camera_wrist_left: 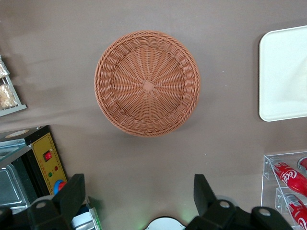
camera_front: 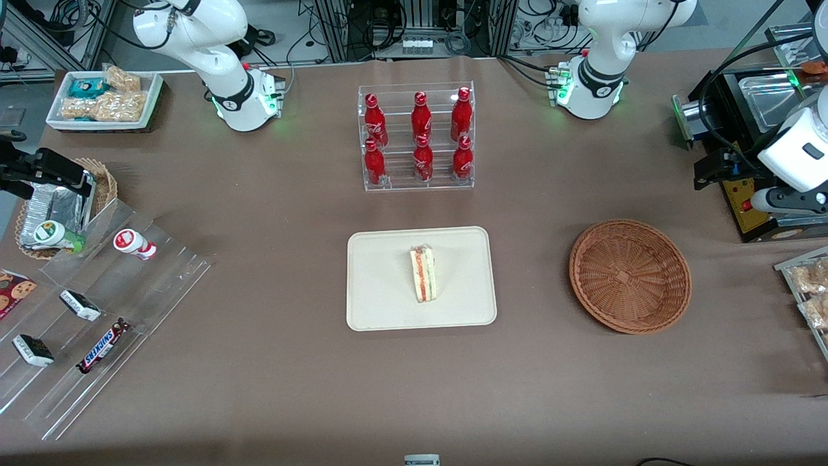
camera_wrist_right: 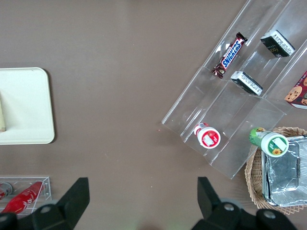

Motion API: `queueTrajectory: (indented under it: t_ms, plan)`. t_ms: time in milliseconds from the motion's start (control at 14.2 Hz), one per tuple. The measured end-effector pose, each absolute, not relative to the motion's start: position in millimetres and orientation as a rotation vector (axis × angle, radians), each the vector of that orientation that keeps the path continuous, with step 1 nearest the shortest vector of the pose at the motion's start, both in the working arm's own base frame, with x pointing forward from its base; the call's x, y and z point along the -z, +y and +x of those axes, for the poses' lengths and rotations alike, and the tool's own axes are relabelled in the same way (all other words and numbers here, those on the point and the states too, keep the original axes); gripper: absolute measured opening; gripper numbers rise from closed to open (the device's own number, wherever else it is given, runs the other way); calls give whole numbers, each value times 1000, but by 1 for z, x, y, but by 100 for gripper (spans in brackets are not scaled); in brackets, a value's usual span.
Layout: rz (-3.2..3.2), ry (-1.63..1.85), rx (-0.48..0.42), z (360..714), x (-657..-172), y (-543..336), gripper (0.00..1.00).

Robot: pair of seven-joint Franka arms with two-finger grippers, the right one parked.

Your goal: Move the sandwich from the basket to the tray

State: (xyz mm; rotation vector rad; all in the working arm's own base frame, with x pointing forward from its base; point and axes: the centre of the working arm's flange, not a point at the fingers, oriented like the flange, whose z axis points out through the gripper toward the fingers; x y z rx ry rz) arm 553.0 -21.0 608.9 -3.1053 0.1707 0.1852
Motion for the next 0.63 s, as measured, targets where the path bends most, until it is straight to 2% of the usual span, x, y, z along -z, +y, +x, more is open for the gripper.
queueTrajectory:
  t_ms: [632]
  plan:
    - [-3105,175,-184,553,-609,-23,100]
